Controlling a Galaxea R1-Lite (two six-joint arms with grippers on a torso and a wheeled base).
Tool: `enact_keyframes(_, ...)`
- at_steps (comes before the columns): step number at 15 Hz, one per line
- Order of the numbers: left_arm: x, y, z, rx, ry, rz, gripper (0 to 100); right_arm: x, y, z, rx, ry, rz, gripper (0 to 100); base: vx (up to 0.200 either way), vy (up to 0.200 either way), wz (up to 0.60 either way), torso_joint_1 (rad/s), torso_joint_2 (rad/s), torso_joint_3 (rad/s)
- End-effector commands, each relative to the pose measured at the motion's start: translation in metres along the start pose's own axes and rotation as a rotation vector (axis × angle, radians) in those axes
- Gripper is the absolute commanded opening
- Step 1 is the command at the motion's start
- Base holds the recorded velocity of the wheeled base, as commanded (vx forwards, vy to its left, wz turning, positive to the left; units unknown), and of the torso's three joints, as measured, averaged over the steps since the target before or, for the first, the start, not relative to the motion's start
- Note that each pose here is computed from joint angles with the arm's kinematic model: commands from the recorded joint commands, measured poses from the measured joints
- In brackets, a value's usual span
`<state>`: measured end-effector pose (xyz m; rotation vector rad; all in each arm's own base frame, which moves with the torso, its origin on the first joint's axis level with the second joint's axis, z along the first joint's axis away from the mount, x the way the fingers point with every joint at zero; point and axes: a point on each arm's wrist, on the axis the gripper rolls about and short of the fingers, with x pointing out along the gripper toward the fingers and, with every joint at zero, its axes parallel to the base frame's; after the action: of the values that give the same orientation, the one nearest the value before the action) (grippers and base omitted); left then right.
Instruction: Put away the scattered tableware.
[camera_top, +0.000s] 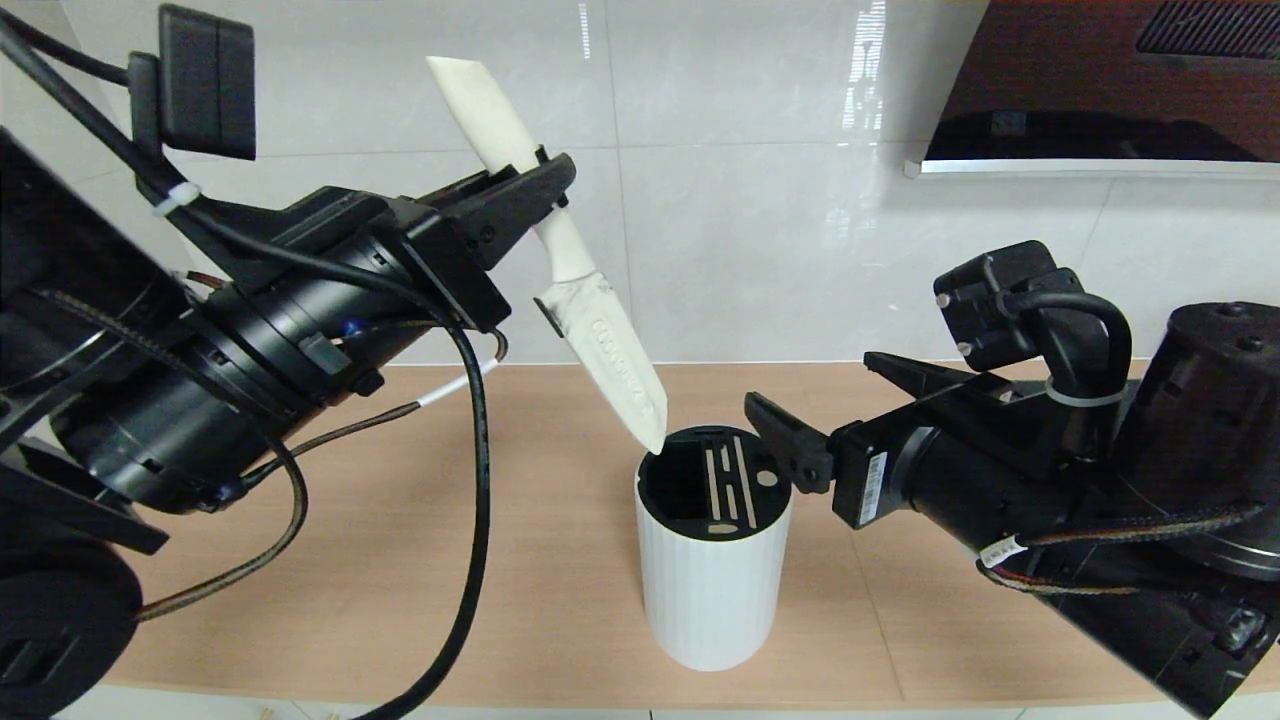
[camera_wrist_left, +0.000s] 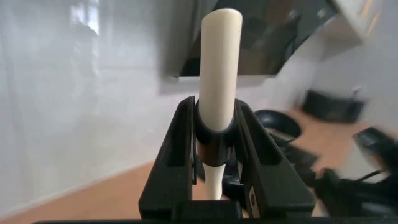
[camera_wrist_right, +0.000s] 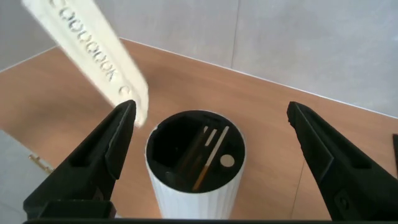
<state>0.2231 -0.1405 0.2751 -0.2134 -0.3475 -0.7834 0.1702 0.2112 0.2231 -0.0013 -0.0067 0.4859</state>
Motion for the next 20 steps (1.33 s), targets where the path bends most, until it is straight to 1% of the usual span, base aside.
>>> enact_keyframes(1, -0.003, 0.000, -0.010, 0.054, 0.038, 0.002, 0, 0.001, 0.000, -0.002, -0.003, 0.006, -0.003, 100, 0.000, 0.000, 0.00, 0.000, 0.00, 0.000)
enact_keyframes(2, -0.003, -0.003, -0.018, 0.066, 0.061, -0.013, 0, 0.001, 0.000, -0.002, -0.003, 0.006, -0.006, 100, 0.000, 0.000, 0.00, 0.000, 0.00, 0.000)
enact_keyframes(3, -0.002, -0.008, -0.024, 0.065, 0.079, -0.034, 0, 0.001, -0.001, -0.002, -0.005, 0.006, -0.017, 100, 0.000, 0.000, 0.00, 0.000, 0.00, 0.000)
enact_keyframes(4, -0.001, -0.008, -0.029, 0.080, 0.087, -0.040, 0, 0.002, -0.003, -0.002, -0.005, 0.006, -0.030, 100, 0.000, 0.000, 0.00, 0.000, 0.00, 0.000)
enact_keyframes(5, 0.001, -0.008, -0.035, 0.105, 0.085, -0.043, 0, 0.003, -0.005, -0.001, -0.007, 0.004, -0.041, 100, 0.000, 0.000, 0.00, 0.000, 0.00, 0.000)
enact_keyframes(6, 0.003, -0.008, -0.038, 0.106, 0.075, -0.051, 0, 0.004, -0.009, -0.001, -0.026, 0.003, -0.056, 100, 0.000, 0.000, 0.00, 0.000, 0.00, 0.000)
enact_keyframes(9, 0.006, -0.013, -0.050, 0.100, 0.086, -0.069, 0, 0.008, -0.022, -0.003, -0.045, 0.010, -0.138, 100, 0.000, 0.000, 0.00, 0.000, 0.00, 0.000)
enact_keyframes(10, 0.006, -0.018, -0.057, 0.090, 0.107, -0.088, 0, 0.017, -0.037, -0.005, -0.050, 0.018, -0.202, 100, 0.000, 0.000, 0.00, 0.000, 0.00, 0.000)
enact_keyframes(11, 0.006, -0.020, -0.062, 0.086, 0.124, -0.096, 0, 0.019, -0.040, -0.006, -0.051, 0.022, -0.217, 100, 0.000, 0.000, 0.00, 0.000, 0.00, 0.000)
enact_keyframes(13, 0.008, -0.019, -0.070, 0.082, 0.142, -0.097, 0, 0.020, -0.040, -0.008, -0.053, 0.027, -0.217, 100, 0.000, 0.000, 0.00, 0.000, 0.00, 0.000)
enact_keyframes(16, 0.010, -0.018, -0.075, 0.083, 0.135, -0.098, 0, 0.020, -0.040, -0.009, -0.053, 0.030, -0.217, 100, 0.000, 0.000, 0.00, 0.000, 0.00, 0.000)
enact_keyframes(19, 0.011, -0.017, -0.080, 0.080, 0.142, -0.097, 0, 0.020, -0.040, -0.009, -0.053, 0.031, -0.217, 100, 0.000, 0.000, 0.00, 0.000, 0.00, 0.000)
enact_keyframes(20, 0.012, -0.017, -0.086, 0.079, 0.157, -0.097, 0, 0.021, -0.040, -0.009, -0.054, 0.033, -0.217, 100, 0.000, 0.000, 0.00, 0.000, 0.00, 0.000)
